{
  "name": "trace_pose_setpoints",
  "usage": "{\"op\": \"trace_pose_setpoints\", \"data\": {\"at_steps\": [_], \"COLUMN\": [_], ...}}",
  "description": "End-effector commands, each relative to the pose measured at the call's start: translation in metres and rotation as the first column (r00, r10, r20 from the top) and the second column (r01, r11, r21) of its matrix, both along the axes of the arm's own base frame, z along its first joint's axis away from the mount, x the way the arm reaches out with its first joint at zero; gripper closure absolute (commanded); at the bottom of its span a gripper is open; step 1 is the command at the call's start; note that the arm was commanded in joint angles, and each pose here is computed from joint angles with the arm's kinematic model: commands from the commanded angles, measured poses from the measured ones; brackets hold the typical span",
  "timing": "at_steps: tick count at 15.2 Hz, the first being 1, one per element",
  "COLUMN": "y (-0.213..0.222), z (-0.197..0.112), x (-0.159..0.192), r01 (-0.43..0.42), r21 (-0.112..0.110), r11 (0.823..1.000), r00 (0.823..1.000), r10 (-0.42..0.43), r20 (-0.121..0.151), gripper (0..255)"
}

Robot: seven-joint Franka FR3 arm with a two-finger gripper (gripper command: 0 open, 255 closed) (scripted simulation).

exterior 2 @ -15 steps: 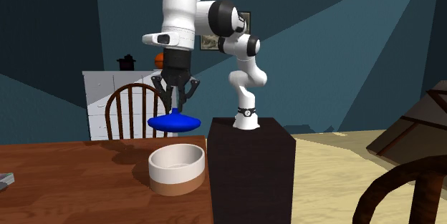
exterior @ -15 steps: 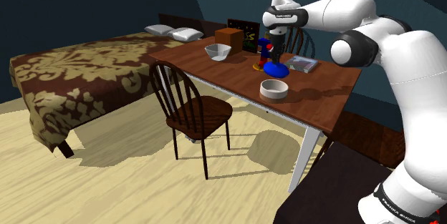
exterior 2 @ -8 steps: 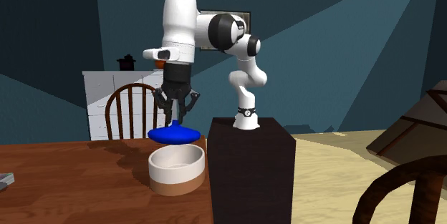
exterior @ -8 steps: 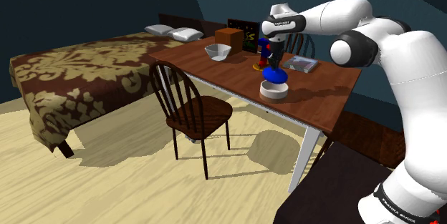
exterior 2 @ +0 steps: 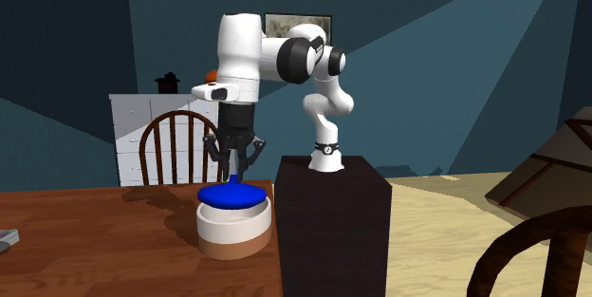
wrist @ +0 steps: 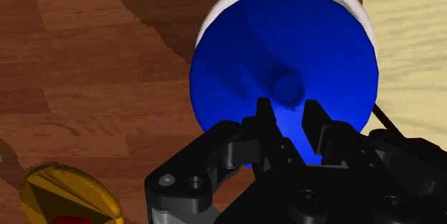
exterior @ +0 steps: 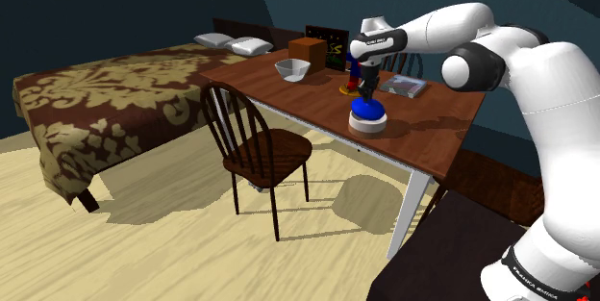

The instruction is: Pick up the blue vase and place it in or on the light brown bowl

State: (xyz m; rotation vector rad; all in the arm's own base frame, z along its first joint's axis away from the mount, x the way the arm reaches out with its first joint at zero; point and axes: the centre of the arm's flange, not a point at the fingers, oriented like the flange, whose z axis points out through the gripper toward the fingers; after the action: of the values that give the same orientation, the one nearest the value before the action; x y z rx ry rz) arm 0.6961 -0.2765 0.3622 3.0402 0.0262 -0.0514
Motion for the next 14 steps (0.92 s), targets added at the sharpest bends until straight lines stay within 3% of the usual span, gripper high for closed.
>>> {"op": "trace_pose_setpoints", "data": {"at_steps": [1, 6, 7, 12, 14], "y": [-0.001, -0.001, -0.001, -0.001, 0.001], "z": [-0.002, -0.002, -0.002, -0.002, 0.024], "x": [0.000, 0.000, 0.000, 0.000, 0.001], "r01": [0.000, 0.000, 0.000, 0.000, 0.000], "r21": [0.000, 0.000, 0.000, 0.000, 0.000], "r11": [1.000, 1.000, 1.000, 1.000, 1.000], "r00": [1.000, 1.000, 1.000, 1.000, 1.000], "r10": [0.000, 0.000, 0.000, 0.000, 0.000], "r20": [0.001, 0.001, 0.001, 0.001, 0.001], "gripper": [255, 255, 0, 0, 0]}}
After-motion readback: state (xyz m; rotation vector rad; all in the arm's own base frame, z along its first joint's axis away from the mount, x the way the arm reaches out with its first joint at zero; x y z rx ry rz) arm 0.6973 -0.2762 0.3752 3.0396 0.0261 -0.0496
